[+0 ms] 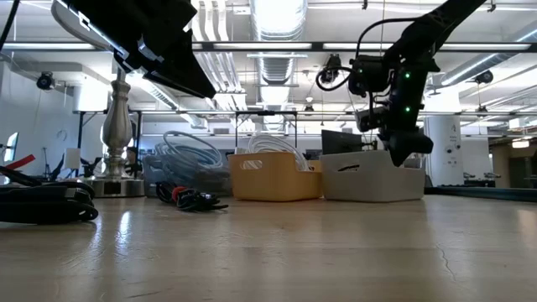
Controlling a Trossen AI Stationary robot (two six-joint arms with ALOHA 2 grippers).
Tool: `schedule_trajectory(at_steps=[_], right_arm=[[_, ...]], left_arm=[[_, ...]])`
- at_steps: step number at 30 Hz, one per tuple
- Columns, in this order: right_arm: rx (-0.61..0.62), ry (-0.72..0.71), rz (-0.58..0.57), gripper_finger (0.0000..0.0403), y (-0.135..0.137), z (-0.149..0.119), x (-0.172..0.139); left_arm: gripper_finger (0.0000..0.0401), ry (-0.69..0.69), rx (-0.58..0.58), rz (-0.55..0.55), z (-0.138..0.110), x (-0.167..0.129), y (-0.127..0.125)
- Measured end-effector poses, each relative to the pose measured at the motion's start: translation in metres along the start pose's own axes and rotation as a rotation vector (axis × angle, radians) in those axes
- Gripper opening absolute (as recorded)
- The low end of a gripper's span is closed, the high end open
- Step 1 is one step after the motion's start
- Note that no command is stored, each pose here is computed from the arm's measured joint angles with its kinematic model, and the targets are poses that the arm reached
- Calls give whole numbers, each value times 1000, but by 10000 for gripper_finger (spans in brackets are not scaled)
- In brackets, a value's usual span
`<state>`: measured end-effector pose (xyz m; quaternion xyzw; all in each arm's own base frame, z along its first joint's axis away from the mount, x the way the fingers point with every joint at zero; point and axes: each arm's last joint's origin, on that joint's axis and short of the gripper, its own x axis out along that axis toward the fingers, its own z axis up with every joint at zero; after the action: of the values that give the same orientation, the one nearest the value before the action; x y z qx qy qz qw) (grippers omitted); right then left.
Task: Pick & Place USB Port
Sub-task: Put the bottom right black charger cable into the gray bin, then put the bottom black charger cable into the gray bin
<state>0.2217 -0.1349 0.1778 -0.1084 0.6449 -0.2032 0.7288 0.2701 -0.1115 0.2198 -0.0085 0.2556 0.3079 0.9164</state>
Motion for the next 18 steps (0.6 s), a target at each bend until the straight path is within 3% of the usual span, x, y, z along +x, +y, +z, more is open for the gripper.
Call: schedule_trajectory(at_steps=[4,8,18], right_arm=[[10,-15,34,96,1,0,0],[96,-10,29,125,1,0,0],[142,-51,25,137,4,1,-13]], left_arm=[[151,0,0,0,0,0,0],[151,0,0,0,0,0,0],[151,0,0,0,0,0,0]])
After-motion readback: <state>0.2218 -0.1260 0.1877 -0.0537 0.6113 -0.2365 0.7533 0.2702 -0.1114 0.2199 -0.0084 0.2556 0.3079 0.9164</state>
